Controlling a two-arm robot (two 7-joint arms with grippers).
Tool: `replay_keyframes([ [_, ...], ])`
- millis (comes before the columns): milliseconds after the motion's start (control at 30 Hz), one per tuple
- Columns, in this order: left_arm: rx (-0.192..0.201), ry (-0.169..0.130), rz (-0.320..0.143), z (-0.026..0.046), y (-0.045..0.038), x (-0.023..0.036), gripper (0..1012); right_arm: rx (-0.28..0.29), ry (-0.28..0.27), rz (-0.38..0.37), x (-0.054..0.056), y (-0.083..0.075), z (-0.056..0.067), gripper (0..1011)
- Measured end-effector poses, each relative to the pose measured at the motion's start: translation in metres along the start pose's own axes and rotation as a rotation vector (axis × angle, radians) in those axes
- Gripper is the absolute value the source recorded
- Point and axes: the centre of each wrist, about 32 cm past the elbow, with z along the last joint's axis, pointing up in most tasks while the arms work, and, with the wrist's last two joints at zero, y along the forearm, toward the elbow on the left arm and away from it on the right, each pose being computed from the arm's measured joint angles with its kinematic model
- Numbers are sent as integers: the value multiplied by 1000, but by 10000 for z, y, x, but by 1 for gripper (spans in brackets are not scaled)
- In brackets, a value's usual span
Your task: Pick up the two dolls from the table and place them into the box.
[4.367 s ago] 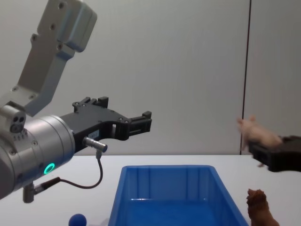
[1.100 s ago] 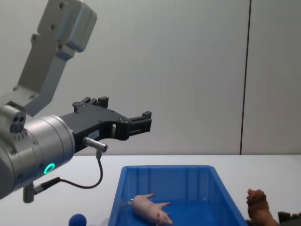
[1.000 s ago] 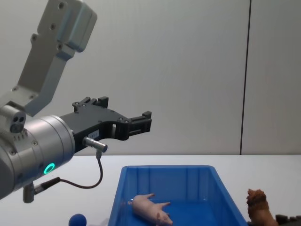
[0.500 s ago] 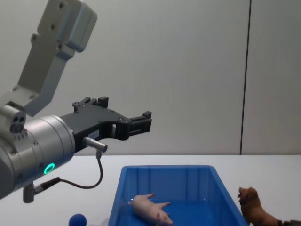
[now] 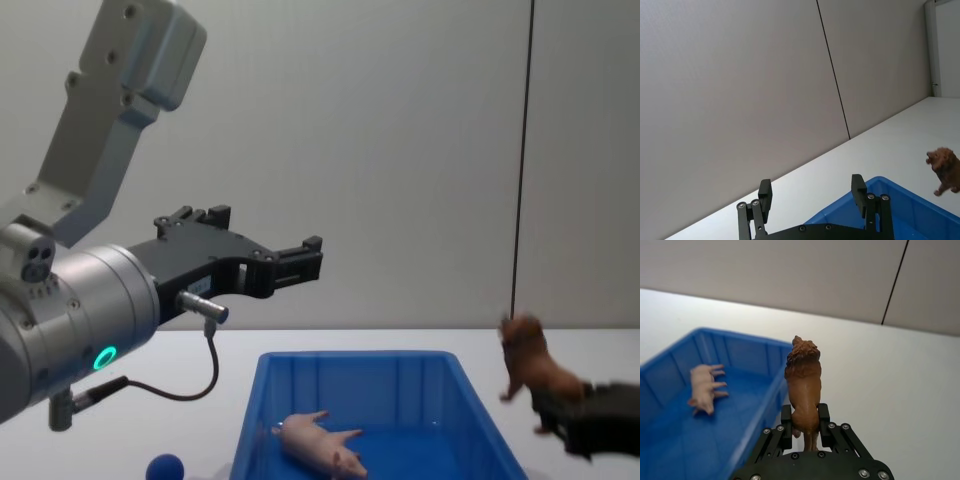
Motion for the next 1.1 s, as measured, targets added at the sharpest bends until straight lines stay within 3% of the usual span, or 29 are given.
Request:
replay_keyframes([
  [400, 0, 0, 0, 0, 0, 0, 1001, 105, 13, 118, -34, 99, 290, 286],
  [633, 0, 0, 0, 0, 0, 0, 1001, 102, 45, 192, -90, 200, 354, 290],
  [800, 0, 0, 0, 0, 0, 0, 1001, 84, 70, 235, -136, 285, 376, 423],
  [833, 0, 0, 0, 0, 0, 0, 1001, 73, 80, 247, -152, 319, 373, 503],
  [900, 0, 0, 0, 0, 0, 0, 1001, 68, 85, 252, -162, 337, 374, 503],
  [1000, 0, 0, 0, 0, 0, 0, 1001, 59, 93, 256, -180, 368, 373, 645],
  [1100, 0, 0, 0, 0, 0, 0, 1001, 55, 96, 252, -187, 381, 373, 707],
])
